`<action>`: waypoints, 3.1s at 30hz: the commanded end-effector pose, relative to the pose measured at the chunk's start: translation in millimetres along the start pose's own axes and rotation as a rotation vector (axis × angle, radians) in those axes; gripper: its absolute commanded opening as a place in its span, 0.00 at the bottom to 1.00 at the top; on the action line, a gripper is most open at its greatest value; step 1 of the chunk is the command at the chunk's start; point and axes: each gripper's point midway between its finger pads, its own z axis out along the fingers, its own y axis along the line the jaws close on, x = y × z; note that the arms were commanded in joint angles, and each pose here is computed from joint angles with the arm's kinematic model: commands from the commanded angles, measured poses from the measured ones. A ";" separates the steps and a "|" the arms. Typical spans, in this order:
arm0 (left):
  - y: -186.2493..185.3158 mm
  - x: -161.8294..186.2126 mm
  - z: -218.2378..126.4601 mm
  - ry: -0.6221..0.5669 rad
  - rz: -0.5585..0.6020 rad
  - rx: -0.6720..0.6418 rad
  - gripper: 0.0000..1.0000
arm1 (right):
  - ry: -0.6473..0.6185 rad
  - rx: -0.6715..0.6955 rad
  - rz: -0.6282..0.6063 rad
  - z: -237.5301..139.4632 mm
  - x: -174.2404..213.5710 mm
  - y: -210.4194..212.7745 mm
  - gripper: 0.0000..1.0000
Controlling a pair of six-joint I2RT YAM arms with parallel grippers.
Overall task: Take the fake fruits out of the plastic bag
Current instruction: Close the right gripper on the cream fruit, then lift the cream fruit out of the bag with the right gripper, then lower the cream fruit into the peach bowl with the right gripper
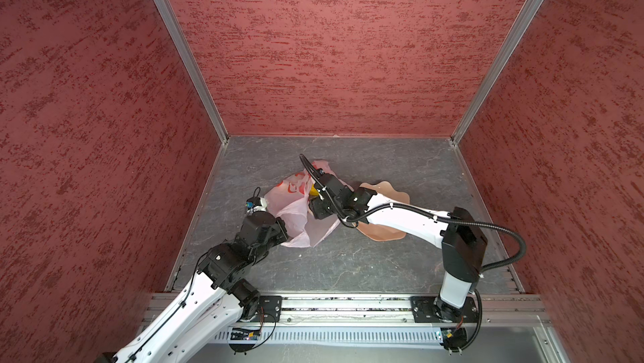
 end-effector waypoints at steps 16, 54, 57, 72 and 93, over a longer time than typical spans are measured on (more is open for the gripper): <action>-2.7 -28.6 -2.1 -0.089 -0.012 -0.012 0.07 | -0.251 -0.217 0.000 -100.4 -72.0 40.2 0.30; -12.8 -36.3 7.7 -0.069 0.007 0.028 0.08 | -0.327 0.355 0.331 -106.6 -57.3 -192.0 0.31; -13.2 -36.8 9.2 -0.065 0.006 0.027 0.08 | -0.275 0.366 0.348 -93.7 -33.1 -197.3 0.31; -6.9 -36.3 4.7 -0.066 0.004 0.005 0.08 | -0.095 0.363 0.408 -33.0 38.0 -206.7 0.31; -5.9 -31.7 8.0 -0.049 0.002 0.009 0.08 | -0.002 0.411 0.492 -26.5 99.2 -218.3 0.37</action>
